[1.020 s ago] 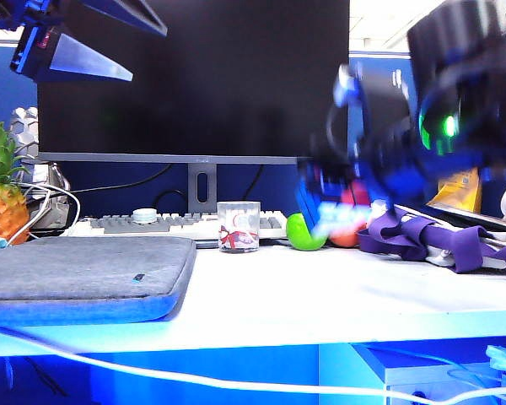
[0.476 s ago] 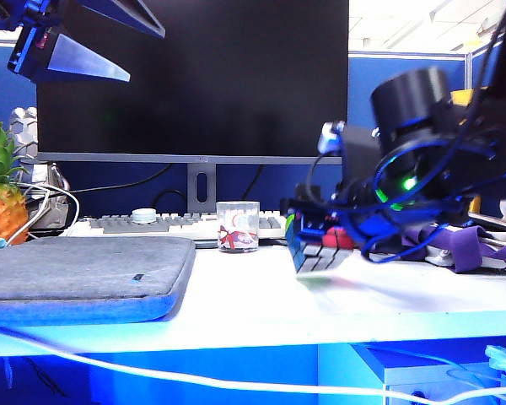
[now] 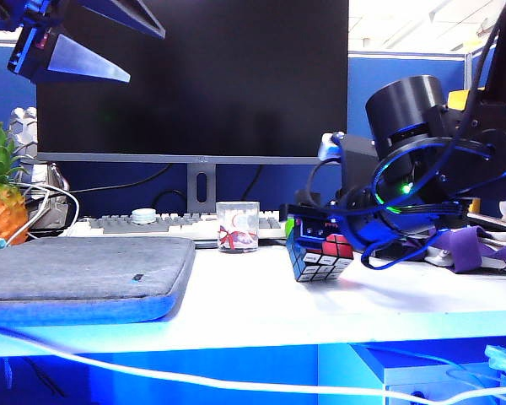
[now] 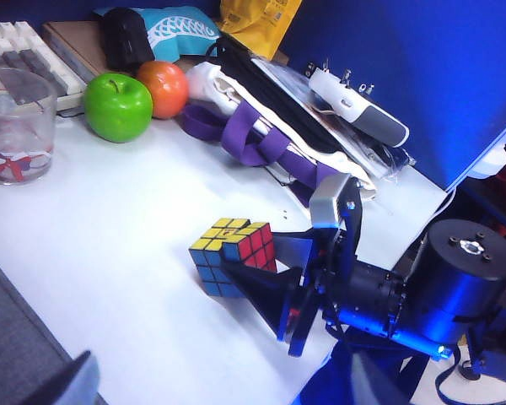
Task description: Rotate the Rubik's Cube so that its red face is facing towards you.
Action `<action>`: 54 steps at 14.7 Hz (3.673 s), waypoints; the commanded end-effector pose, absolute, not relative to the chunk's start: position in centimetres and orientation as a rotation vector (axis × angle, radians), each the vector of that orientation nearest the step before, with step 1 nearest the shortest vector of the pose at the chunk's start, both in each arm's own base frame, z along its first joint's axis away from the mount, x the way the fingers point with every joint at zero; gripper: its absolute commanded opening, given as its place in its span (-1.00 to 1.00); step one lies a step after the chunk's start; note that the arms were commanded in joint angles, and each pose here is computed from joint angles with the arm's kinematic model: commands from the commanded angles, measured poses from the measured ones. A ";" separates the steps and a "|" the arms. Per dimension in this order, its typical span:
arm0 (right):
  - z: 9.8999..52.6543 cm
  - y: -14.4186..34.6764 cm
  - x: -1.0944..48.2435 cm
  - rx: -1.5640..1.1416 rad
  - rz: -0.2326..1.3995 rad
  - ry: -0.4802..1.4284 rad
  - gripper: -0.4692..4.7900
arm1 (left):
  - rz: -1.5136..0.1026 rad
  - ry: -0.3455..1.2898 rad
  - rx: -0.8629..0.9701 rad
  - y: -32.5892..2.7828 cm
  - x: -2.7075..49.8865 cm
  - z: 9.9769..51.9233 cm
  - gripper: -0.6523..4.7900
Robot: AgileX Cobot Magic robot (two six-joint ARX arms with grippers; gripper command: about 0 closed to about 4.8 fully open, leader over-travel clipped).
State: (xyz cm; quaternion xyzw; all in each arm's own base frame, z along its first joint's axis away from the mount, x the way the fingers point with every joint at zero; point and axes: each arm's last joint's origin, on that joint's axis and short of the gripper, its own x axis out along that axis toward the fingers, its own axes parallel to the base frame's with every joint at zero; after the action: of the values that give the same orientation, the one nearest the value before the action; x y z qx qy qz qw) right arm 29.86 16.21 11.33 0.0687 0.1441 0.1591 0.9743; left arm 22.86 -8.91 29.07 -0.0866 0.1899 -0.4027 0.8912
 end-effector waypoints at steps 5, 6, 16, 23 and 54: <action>10.7 16.3 29.6 0.166 0.353 0.369 0.93 | -0.835 0.419 -0.182 -8.8 22.6 27.9 0.69; 10.6 16.3 29.5 0.166 0.360 0.374 1.00 | -0.835 0.419 -0.182 -8.8 22.6 27.9 0.69; 15.8 17.6 32.1 0.067 0.383 0.234 1.00 | -0.861 0.430 -0.211 -8.9 22.5 27.9 0.69; 17.4 17.0 31.0 -0.069 0.362 0.381 -0.82 | -0.879 0.353 -0.210 -8.5 21.2 29.6 0.69; 9.9 17.9 29.6 0.078 0.410 0.531 -0.82 | -0.855 0.367 -0.178 -8.4 21.1 29.0 0.69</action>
State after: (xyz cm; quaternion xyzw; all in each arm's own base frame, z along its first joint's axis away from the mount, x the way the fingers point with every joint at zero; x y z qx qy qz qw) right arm 30.33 18.36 12.70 0.0550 0.1679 0.2147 0.9606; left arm 21.09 -8.37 28.81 -0.0890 0.1857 -0.4091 0.8889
